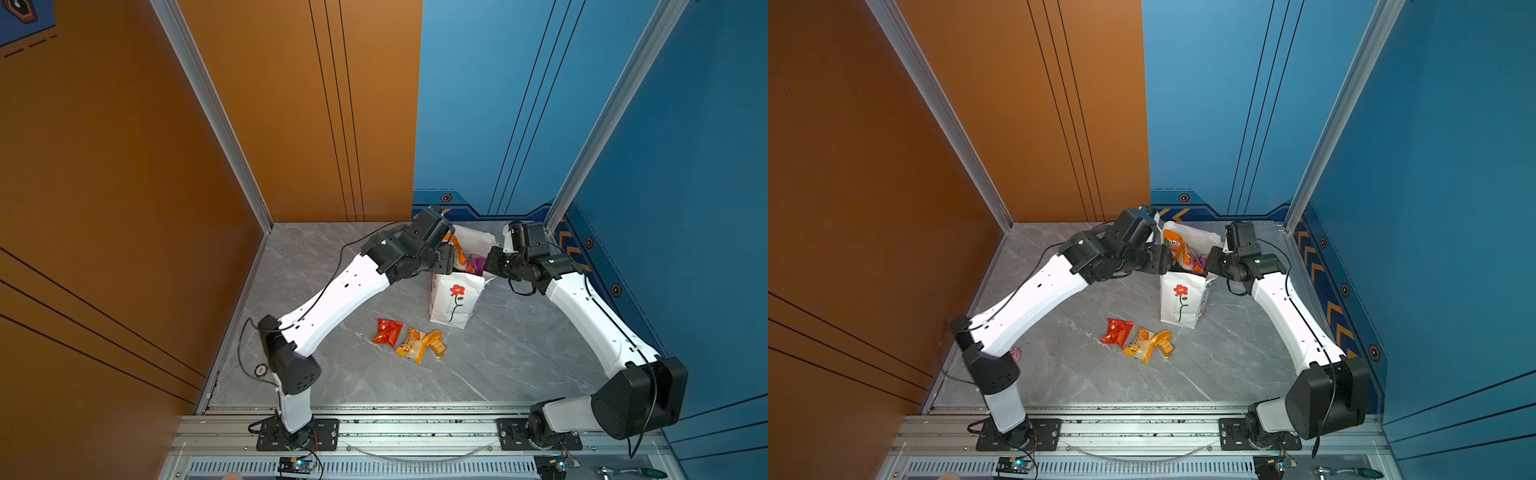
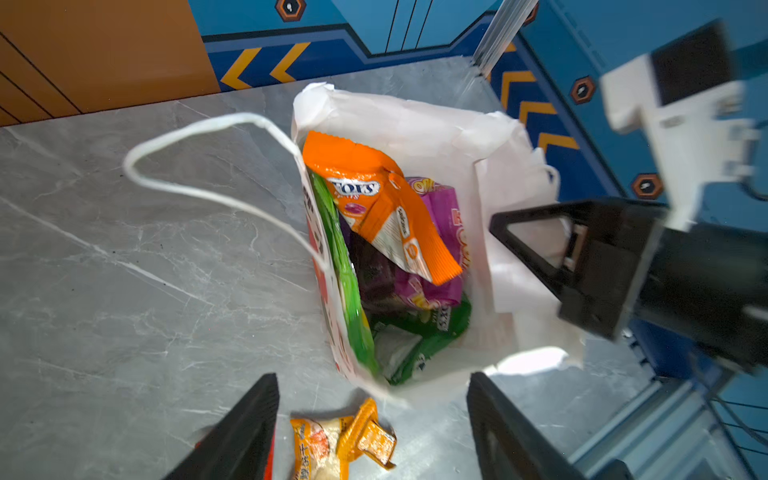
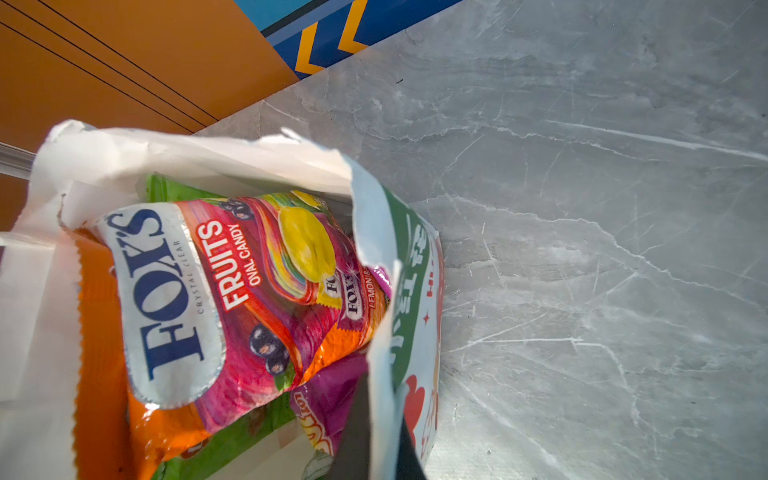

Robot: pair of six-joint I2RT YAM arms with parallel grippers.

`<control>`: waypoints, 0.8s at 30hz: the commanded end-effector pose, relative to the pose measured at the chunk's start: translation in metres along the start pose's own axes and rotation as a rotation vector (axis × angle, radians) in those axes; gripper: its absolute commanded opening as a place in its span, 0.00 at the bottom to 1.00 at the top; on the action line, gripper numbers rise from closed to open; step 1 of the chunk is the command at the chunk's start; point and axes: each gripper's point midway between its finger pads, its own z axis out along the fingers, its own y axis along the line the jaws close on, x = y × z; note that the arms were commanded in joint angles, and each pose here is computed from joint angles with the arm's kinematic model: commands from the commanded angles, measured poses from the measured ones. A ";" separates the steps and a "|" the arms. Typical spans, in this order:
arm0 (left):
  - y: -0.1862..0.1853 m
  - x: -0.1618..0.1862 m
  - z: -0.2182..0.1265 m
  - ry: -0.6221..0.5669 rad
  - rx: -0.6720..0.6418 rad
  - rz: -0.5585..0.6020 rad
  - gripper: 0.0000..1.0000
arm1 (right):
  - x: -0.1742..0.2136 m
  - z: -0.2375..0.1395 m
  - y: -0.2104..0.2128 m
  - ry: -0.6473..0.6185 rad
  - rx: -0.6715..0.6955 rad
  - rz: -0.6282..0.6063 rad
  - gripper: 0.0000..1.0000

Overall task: Place the snacks into the paper bag
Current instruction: 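Move the left gripper down toward the red candy pack on the table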

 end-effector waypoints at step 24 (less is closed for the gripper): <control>0.184 0.207 0.021 0.288 -0.078 -0.521 0.94 | -0.002 -0.009 0.000 -0.028 -0.060 0.033 0.02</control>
